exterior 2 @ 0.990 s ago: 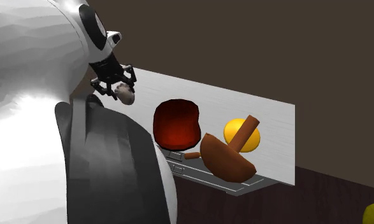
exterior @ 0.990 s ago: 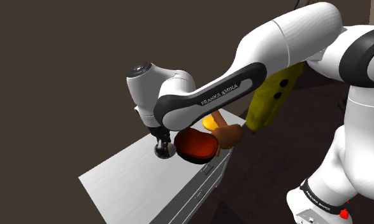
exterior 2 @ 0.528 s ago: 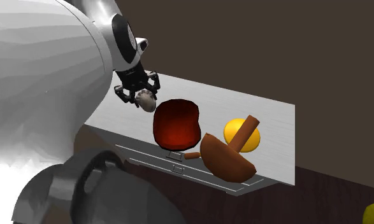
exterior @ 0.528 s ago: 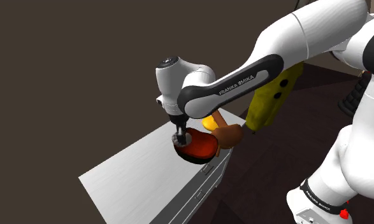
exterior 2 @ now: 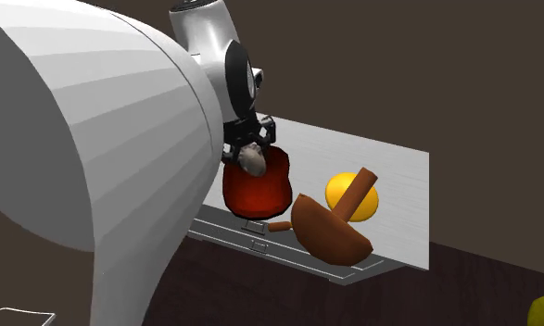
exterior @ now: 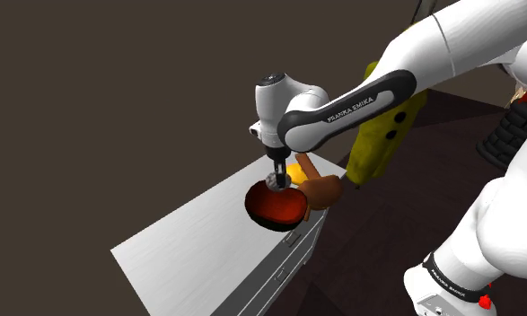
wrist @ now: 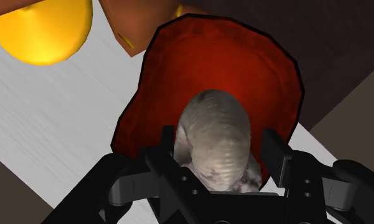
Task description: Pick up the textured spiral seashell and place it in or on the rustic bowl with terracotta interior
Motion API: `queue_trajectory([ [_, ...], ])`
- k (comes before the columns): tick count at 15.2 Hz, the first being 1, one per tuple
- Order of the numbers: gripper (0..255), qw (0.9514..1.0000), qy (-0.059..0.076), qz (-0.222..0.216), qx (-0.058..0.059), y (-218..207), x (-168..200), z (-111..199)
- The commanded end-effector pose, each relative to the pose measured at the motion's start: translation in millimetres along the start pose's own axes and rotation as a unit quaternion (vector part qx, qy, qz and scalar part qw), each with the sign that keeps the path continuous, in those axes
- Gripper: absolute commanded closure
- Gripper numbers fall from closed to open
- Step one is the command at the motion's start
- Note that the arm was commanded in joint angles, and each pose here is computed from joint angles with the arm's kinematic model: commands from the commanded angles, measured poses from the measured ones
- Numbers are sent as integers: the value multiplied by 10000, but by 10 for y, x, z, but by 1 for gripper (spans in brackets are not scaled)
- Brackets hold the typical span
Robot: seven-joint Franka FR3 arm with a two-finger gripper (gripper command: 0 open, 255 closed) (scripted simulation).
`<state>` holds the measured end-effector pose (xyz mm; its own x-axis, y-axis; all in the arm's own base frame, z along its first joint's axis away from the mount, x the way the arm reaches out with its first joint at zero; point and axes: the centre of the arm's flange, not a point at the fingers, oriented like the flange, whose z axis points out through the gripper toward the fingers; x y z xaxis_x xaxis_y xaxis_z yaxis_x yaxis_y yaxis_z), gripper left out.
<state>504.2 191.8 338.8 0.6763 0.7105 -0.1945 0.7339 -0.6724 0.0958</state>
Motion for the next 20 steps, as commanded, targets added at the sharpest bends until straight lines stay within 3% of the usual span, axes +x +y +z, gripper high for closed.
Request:
queue_trajectory([
  [1, 255, 10000, 3, -9, -1, 26, -31, 88],
  [13, 255, 10000, 3, -9, -1, -35, 92, 706],
  [20, 255, 10000, 3, -9, -1, -38, 99, 740],
])
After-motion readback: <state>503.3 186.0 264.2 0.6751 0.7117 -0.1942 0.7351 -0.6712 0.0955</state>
